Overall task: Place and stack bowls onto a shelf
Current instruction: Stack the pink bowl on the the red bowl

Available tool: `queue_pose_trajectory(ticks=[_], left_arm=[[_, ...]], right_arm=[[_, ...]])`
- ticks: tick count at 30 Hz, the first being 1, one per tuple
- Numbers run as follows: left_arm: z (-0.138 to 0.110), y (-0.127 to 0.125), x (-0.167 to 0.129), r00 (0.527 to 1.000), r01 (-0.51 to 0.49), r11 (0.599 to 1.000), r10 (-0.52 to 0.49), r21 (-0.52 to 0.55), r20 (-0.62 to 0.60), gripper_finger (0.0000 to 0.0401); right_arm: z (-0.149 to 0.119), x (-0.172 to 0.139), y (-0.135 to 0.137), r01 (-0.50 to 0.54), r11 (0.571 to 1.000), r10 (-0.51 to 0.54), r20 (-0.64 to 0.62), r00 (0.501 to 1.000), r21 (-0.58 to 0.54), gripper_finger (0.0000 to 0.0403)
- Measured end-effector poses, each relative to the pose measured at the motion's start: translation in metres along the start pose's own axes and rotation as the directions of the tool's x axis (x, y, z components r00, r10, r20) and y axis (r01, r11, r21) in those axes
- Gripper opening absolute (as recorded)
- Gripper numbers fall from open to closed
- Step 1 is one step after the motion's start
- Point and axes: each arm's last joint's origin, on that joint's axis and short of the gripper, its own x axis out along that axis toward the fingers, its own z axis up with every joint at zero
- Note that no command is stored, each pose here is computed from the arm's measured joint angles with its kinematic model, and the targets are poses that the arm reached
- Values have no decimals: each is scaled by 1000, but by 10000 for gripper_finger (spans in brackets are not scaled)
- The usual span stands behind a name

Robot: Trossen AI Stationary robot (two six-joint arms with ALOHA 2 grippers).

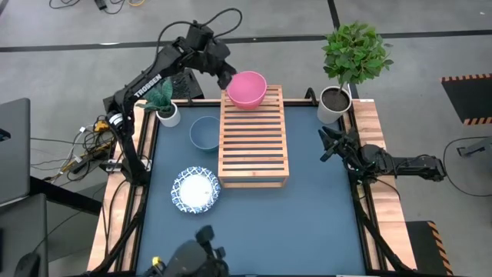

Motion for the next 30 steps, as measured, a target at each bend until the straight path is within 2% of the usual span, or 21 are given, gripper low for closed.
queue_pose_trajectory(ticks=[2,4,9,14,17,25,30], left_arm=[[4,-14,5,998,55,998,-56,32,29,53],[9,-32,11,997,59,995,-62,77,45,57],[21,-73,21,991,-82,975,58,205,123,58],[29,-104,32,967,-186,953,135,237,214,47],[25,-112,50,963,-224,945,177,237,205,35],[1,-106,104,939,-341,930,329,138,104,2],[-4,-105,115,936,-350,926,340,143,89,1]], right_arm=[[0,0,0,0,1000,0,0,1000,0,143],[0,0,0,0,1000,0,-1,1000,0,143],[0,0,0,0,1000,0,-1,1000,2,143],[0,0,0,0,1000,0,-2,1000,1,143],[-1,0,0,0,1000,0,-5,1000,-2,143],[-2,0,0,-3,1000,3,-20,1000,0,143],[-3,0,0,-3,1000,3,-21,1000,5,143]])
